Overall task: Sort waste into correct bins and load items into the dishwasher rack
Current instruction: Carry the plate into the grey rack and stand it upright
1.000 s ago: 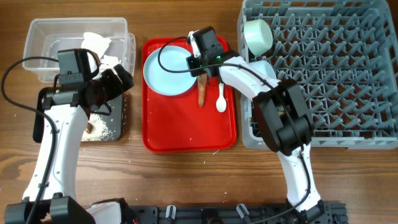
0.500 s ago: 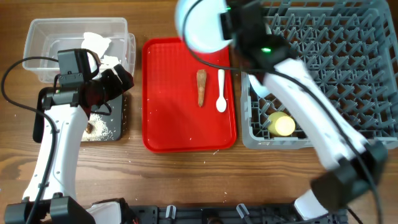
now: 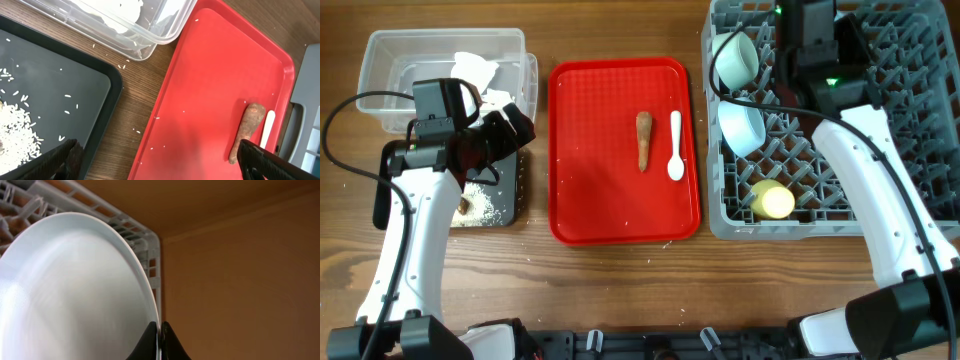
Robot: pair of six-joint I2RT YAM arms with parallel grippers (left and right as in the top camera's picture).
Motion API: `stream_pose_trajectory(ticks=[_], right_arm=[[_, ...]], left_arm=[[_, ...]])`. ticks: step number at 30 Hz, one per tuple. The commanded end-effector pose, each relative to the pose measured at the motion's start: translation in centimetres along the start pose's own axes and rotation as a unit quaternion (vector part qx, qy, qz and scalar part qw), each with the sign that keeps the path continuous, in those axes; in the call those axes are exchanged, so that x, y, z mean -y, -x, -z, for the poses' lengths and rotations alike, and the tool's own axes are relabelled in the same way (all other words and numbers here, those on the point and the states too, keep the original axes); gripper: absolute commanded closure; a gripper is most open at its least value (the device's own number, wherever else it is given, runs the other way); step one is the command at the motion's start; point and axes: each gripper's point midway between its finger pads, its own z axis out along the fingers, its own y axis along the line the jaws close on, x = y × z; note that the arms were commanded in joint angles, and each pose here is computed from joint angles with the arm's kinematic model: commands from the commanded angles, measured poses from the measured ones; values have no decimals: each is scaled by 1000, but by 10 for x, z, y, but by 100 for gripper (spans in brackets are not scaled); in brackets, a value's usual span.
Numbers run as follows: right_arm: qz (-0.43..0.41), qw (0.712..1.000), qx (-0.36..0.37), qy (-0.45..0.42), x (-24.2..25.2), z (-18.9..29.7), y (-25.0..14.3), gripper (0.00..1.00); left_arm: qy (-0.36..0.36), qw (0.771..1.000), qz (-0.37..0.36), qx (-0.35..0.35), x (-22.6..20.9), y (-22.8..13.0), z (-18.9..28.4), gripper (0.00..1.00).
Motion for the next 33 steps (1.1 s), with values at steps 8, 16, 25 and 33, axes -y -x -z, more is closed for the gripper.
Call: stream_pose_trajectory(ticks=[8, 16, 25, 33], right_arm=[[31, 999, 27, 35, -38, -56, -1, 96], [28, 993, 36, 104, -105, -78, 9, 68], [-217, 959, 105, 151, -69, -23, 46, 0], [-215, 834, 197, 468, -99, 128, 57, 0]], left_arm=[[-4, 1000, -4, 11, 3, 5, 7, 0], [-4, 1000, -4, 11, 3, 5, 7, 0], [-4, 1000, -4, 11, 3, 5, 7, 0], [-4, 1000, -4, 11, 3, 5, 7, 0]])
